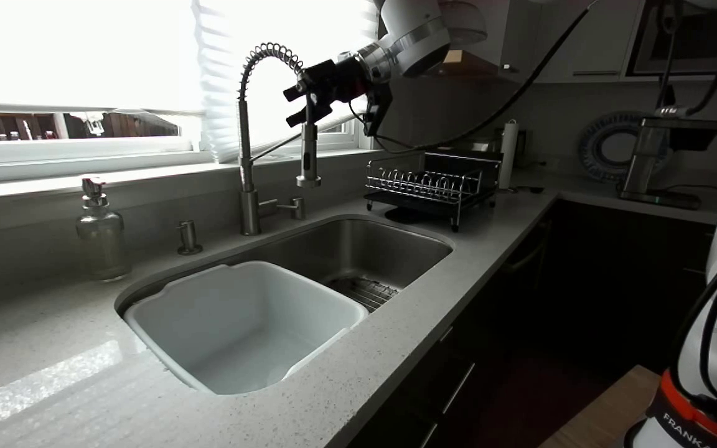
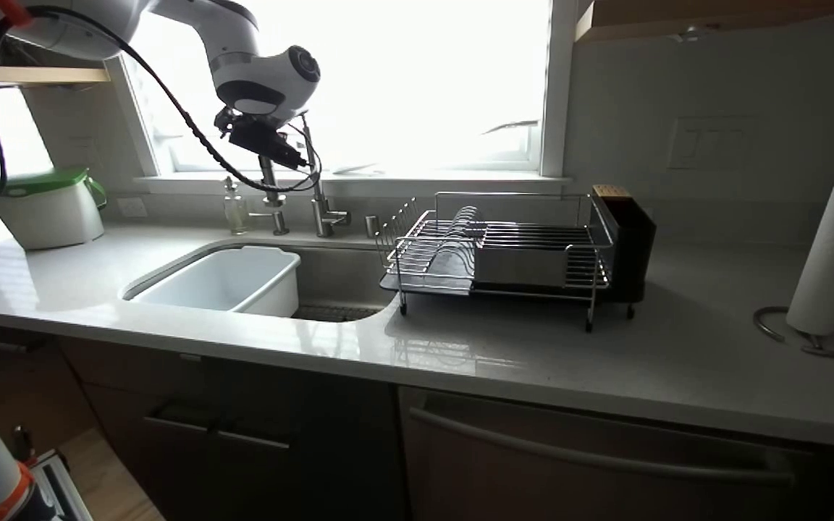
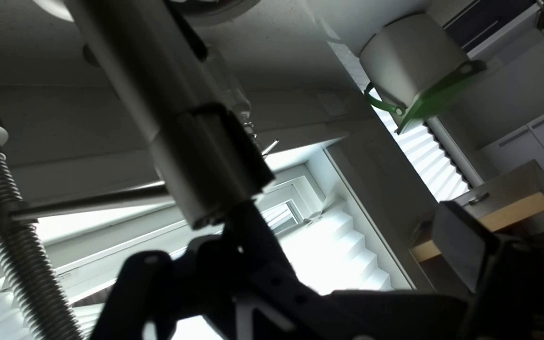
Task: Turn the tap nozzle to the left
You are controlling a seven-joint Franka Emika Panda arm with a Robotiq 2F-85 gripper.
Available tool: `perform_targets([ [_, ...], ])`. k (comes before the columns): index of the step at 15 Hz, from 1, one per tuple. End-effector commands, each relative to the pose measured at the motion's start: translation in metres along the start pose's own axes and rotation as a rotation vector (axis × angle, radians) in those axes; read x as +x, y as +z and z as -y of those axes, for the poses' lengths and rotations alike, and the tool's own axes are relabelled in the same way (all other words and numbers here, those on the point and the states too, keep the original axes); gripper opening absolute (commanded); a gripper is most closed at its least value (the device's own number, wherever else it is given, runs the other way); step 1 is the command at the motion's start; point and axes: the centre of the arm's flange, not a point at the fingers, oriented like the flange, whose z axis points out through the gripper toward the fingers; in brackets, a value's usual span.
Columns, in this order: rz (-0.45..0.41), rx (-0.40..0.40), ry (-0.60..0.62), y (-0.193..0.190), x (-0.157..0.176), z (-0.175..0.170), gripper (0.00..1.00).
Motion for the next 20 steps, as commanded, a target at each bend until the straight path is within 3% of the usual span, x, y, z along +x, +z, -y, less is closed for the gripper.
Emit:
perform_targets([
  [1, -0.013, -0.017, 0.001, 0.016, -0.012, 0.019, 1.00],
  [7, -0.007, -0.029, -0.038, 0.025, -0.010, 0.028, 1.00],
  [9, -0.018, -0.078, -0.069, 0.009, -0.007, 0.022, 1.00],
  [10, 0.004, -0.151, -0.105, -0.008, -0.007, 0.015, 1.00],
  [13, 0.006, -0.248, -0.162, -0.042, -0.003, 0.007, 1.00],
  [17, 0.089, -0.263, -0.141, -0.092, -0.002, 0.014, 1.00],
  [20, 0.197, -0.258, -0.133, -0.130, 0.002, 0.026, 1.00],
])
